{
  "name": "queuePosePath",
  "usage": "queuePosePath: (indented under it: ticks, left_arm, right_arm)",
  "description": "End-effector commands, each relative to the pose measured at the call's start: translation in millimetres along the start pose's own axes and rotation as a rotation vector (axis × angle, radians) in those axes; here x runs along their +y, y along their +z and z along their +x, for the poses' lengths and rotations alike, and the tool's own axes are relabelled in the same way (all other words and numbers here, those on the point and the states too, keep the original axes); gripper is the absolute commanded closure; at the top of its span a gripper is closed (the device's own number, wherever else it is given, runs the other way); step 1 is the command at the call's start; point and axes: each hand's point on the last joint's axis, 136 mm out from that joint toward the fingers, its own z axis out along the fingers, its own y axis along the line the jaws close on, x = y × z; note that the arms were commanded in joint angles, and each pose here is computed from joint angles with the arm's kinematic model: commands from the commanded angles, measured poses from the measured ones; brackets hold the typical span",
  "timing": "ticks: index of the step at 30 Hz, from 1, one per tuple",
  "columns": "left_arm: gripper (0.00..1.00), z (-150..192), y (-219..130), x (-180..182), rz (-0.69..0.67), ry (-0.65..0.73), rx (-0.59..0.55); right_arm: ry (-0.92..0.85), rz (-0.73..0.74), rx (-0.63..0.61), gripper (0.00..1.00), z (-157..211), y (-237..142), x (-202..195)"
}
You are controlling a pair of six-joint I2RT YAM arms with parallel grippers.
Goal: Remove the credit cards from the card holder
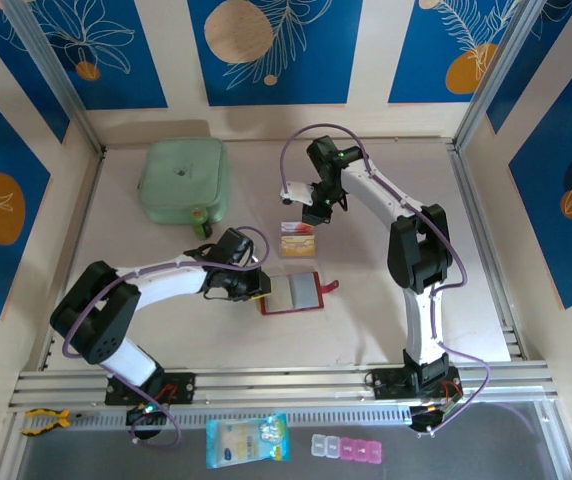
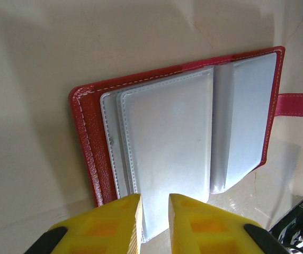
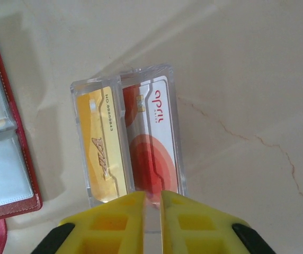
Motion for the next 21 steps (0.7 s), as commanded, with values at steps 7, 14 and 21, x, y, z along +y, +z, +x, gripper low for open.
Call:
queuePosePath:
  ticks: [7,14,21]
  left_arm:
    - [0.8,0.1,-9.9,7.6,-0.024,-0.003,-0.027]
    - [0.87,-0.7,-7.6,9.8,-0.028,0.001,-0.031]
    - [0.92,0.2,-2.7,11.2,-0.021,0.001,-0.024]
  right_arm:
    - [0.088,0.04,-0.12,0.87,-16.8,-29.1,13.0]
    - [0.303,0.011,-0.227,0.89,-36.1,-29.2,41.0]
    - [0.615,-0.027,-0.256,0.89,-39.2,-17.6,71.9]
